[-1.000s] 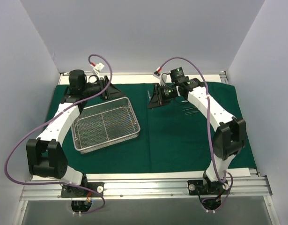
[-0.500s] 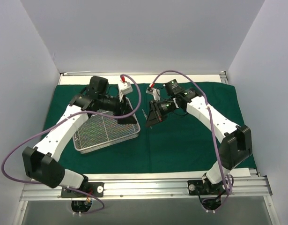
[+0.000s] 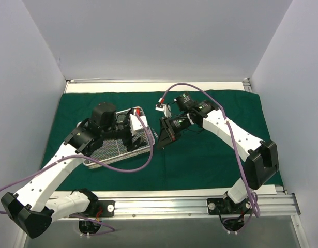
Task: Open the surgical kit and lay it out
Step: Place the medical item in the surgical kit.
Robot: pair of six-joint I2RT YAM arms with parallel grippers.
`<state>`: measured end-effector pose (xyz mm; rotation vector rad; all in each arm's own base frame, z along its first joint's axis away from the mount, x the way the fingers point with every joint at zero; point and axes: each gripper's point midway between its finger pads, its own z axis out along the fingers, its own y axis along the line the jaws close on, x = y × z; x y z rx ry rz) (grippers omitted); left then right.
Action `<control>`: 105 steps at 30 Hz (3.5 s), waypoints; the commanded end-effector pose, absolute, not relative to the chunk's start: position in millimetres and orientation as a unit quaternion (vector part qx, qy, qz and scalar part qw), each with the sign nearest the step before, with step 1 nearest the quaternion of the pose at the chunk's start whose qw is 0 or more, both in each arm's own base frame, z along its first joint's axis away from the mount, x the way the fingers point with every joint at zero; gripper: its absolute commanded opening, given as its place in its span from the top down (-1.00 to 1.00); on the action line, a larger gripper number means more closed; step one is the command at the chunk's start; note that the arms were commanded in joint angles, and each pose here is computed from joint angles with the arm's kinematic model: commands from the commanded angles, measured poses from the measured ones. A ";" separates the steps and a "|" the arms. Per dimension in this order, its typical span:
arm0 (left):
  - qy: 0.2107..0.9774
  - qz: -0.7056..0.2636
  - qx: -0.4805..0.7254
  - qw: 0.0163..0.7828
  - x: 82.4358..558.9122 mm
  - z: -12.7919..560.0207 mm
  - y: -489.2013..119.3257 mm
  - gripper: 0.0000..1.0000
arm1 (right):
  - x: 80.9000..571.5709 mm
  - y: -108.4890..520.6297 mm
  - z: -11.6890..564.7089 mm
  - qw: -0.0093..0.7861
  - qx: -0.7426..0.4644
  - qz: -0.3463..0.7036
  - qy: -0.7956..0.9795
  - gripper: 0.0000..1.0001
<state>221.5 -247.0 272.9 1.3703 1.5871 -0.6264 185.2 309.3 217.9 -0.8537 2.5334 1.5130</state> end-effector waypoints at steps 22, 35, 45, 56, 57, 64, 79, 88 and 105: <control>0.531 -0.228 0.664 0.474 213.7 260.5 -268.2 -0.54 | 156.6 335.1 238.2 -0.010 -0.312 0.507 0.803 1.00; 0.534 -0.223 0.685 0.442 207.0 251.0 -272.8 0.95 | 158.1 338.3 240.0 -0.007 -0.318 0.509 0.800 0.99; 0.589 -0.191 0.657 0.431 220.8 236.3 -264.0 0.95 | 202.0 314.1 237.0 0.048 -0.272 0.456 0.846 0.52; 0.717 -0.068 0.486 0.495 294.1 250.8 -240.3 0.95 | 295.6 265.0 222.5 0.102 -0.093 0.339 0.931 -0.10; 0.719 -0.051 0.477 0.504 299.0 253.4 -236.0 0.95 | 304.3 265.2 234.8 0.114 -0.075 0.336 0.932 -0.13; 0.693 0.141 0.436 0.556 348.8 286.7 -199.5 0.95 | 343.8 273.1 250.6 0.053 0.141 0.314 0.937 -0.20; 0.615 0.234 0.449 0.605 374.2 307.1 -208.1 0.95 | 380.9 348.2 293.8 0.056 0.332 0.415 0.845 -0.03; 0.623 0.202 0.445 0.610 372.1 312.2 -222.6 0.95 | 376.1 360.5 271.2 0.051 0.345 0.400 0.848 0.24; 0.725 -0.019 0.323 0.608 355.4 328.4 -203.1 -0.88 | 400.1 326.2 267.6 0.136 0.290 0.393 0.862 1.00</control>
